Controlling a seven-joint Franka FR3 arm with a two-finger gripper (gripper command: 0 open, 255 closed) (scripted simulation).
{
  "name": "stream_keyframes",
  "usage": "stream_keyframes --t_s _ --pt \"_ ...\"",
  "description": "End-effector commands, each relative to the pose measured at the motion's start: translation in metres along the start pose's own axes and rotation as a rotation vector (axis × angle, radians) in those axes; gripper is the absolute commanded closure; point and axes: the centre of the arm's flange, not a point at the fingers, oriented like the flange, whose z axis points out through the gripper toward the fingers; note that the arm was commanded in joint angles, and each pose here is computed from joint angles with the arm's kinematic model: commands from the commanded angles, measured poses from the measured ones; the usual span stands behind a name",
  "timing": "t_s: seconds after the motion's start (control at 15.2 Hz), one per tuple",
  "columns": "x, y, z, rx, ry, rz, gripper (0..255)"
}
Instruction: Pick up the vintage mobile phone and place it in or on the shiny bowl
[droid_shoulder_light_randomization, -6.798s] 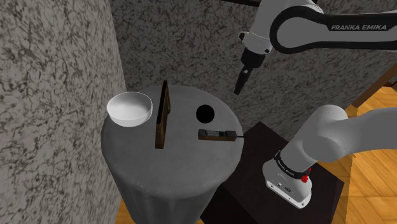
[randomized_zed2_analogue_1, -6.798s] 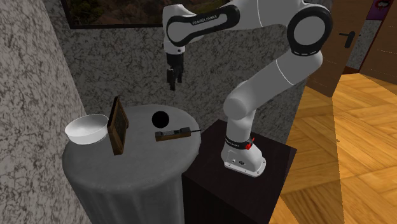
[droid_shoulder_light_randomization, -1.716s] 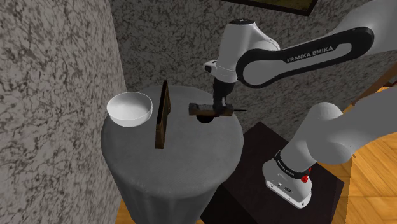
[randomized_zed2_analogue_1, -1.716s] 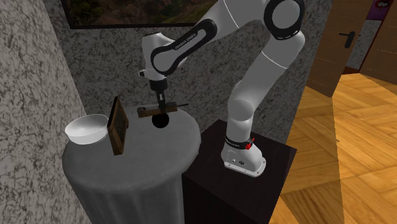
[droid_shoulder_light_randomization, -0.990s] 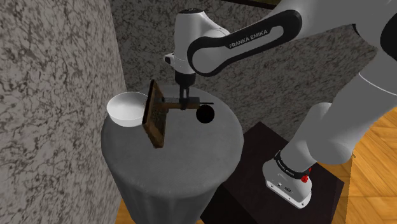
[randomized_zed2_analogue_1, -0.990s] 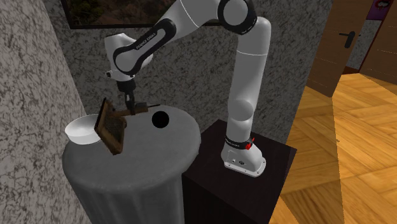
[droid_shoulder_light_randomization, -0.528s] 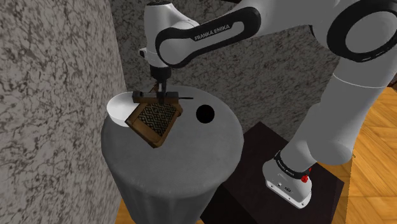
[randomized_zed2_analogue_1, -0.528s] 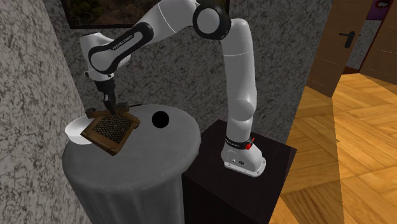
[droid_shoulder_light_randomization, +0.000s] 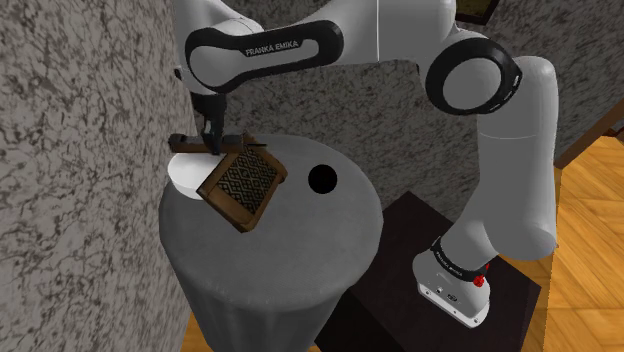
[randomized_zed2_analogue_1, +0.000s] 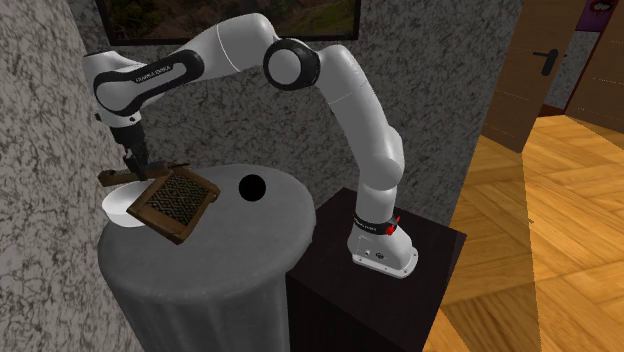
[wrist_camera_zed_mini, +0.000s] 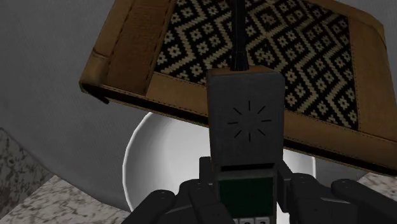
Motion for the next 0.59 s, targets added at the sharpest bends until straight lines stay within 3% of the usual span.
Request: stream_keyframes --t_s 0.0,0.13,0.53 --pt "0.028 0.004 0.002 -0.001 0.0 0.001 255" --pt "0.052 0.01 0.001 -0.001 0.0 0.001 255" --pt "0.053 0.011 0.033 -0.001 0.0 0.001 255"
